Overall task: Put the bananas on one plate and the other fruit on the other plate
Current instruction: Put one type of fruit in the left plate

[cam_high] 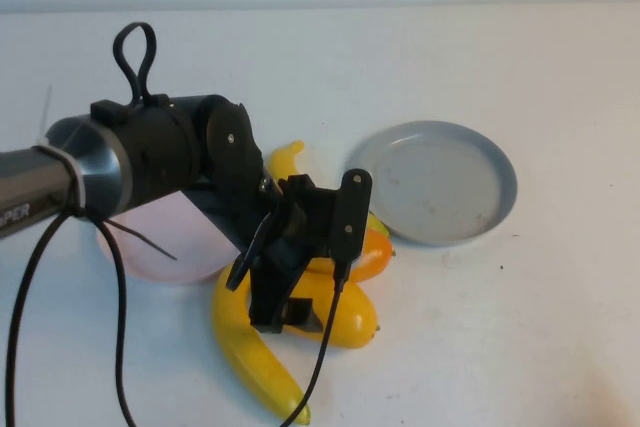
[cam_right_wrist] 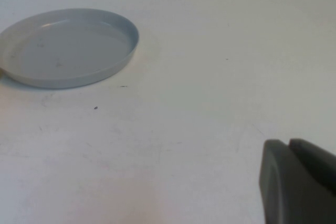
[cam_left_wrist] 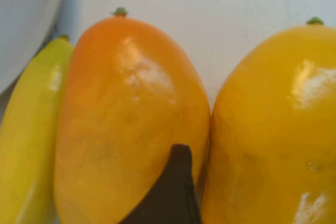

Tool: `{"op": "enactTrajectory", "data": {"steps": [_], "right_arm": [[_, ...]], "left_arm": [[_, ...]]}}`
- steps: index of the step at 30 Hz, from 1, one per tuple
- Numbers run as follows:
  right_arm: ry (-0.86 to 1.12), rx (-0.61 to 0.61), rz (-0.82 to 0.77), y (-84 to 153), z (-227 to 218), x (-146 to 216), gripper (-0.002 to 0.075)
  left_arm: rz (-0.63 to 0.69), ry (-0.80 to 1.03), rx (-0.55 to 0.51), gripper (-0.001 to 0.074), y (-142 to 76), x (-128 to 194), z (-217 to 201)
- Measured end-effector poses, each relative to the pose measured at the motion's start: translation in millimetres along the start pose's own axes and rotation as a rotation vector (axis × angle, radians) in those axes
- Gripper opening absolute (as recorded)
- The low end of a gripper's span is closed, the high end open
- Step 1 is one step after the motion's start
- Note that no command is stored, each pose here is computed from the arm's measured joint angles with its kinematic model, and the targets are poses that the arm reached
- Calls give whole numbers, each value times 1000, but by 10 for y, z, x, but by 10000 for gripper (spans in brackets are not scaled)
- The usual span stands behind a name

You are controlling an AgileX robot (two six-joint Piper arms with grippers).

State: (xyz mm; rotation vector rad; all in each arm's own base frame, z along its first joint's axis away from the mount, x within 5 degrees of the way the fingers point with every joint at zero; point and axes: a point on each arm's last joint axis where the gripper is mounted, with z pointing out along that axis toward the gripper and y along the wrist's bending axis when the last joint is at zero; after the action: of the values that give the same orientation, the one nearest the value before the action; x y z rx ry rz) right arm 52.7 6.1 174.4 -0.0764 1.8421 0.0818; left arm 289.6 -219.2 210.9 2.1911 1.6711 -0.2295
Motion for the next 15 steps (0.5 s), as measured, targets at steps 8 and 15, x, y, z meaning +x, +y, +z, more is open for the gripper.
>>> {"op": "enactTrajectory", "data": {"steps": [8,15], "right_arm": [[0,0,0,0,0,0,-15],[0,0,0,0,0,0,-15]], "left_arm": [[11,13,29,668,3,38,120],[43,19,46,668,-34,-25,181]]}}
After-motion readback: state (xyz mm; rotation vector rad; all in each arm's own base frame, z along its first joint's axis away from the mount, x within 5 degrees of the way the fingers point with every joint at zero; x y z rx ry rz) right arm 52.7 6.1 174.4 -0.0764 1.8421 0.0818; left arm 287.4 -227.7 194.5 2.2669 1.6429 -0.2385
